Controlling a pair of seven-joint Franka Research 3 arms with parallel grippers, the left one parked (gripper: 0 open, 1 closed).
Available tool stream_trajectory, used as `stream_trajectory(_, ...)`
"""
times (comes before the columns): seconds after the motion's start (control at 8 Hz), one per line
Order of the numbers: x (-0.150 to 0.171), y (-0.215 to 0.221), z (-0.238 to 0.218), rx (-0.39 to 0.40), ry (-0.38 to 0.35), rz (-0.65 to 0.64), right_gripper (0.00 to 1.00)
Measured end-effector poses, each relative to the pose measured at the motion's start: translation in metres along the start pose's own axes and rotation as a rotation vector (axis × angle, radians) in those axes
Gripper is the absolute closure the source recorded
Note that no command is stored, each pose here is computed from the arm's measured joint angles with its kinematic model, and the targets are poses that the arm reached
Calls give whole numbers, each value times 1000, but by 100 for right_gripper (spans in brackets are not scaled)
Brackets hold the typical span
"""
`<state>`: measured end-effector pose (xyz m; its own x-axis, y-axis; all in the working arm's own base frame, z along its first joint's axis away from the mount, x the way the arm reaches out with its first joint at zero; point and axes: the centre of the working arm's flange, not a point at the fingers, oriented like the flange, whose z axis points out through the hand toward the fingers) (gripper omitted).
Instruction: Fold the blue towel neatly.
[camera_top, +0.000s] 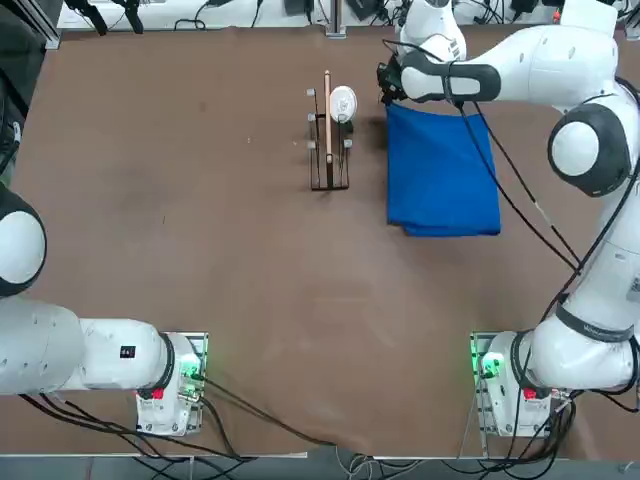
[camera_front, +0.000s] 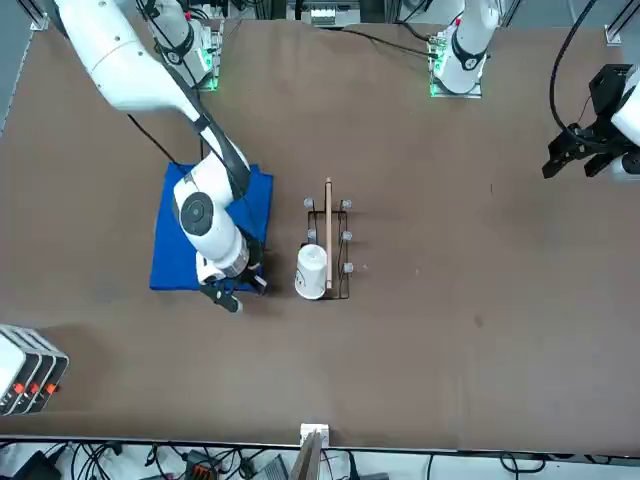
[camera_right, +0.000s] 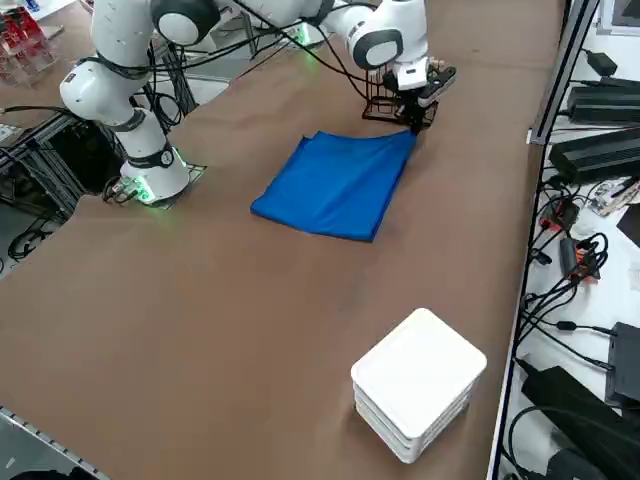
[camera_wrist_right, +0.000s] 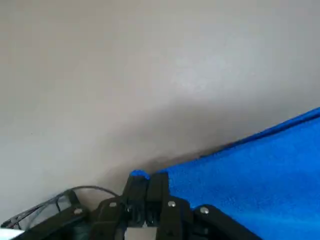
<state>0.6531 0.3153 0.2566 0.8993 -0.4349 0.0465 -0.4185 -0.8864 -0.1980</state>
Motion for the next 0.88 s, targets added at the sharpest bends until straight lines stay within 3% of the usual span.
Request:
stream_trajectory(0.25,0,0,2,3,6,-12,85)
stream_trajectory(0.62,3,0,0,-4,31,-47,32)
stream_trajectory(0.88,9,7,-1,-59,32,-85,0)
